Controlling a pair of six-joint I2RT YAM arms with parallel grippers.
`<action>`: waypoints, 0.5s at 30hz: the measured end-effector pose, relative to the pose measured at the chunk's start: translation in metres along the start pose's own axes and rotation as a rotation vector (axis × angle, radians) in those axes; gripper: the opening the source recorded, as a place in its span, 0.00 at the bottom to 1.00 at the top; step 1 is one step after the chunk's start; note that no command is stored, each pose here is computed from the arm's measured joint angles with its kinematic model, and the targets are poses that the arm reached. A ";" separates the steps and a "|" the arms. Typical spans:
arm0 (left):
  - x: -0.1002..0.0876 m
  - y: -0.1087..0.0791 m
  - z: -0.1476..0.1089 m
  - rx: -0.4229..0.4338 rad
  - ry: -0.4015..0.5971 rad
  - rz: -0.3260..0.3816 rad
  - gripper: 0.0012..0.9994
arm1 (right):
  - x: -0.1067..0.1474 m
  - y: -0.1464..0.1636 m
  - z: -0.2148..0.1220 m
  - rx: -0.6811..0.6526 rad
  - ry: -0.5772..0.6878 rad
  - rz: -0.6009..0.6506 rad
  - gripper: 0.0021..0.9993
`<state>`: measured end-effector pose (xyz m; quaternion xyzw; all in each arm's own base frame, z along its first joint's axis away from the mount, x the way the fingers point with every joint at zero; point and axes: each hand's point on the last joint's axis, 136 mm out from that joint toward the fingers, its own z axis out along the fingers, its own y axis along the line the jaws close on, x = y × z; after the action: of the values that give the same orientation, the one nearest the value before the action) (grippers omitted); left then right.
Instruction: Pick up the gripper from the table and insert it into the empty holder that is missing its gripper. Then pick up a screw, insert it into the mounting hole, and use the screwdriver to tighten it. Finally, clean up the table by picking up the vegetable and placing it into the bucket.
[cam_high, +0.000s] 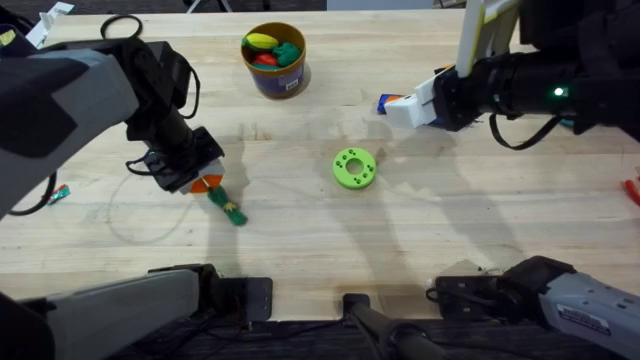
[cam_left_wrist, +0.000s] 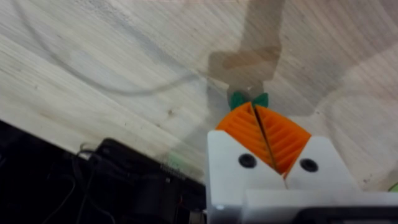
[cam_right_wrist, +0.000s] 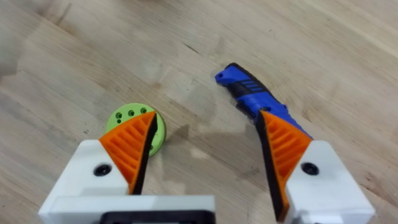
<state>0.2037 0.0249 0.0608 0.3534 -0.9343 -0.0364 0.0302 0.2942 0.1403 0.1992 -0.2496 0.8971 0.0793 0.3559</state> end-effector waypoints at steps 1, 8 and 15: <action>0.001 0.000 0.000 0.000 0.004 0.000 0.02 | 0.001 0.000 0.000 -0.001 0.004 0.000 0.94; 0.002 -0.014 0.000 0.077 0.025 -0.005 0.02 | 0.002 0.000 0.000 -0.002 0.009 0.001 0.94; 0.021 -0.018 -0.002 0.113 0.118 -0.006 0.01 | 0.002 0.000 0.000 -0.002 0.010 0.001 0.94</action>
<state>0.2000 -0.0019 0.0616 0.3588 -0.9304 0.0372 0.0649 0.2925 0.1396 0.1975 -0.2500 0.8988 0.0789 0.3513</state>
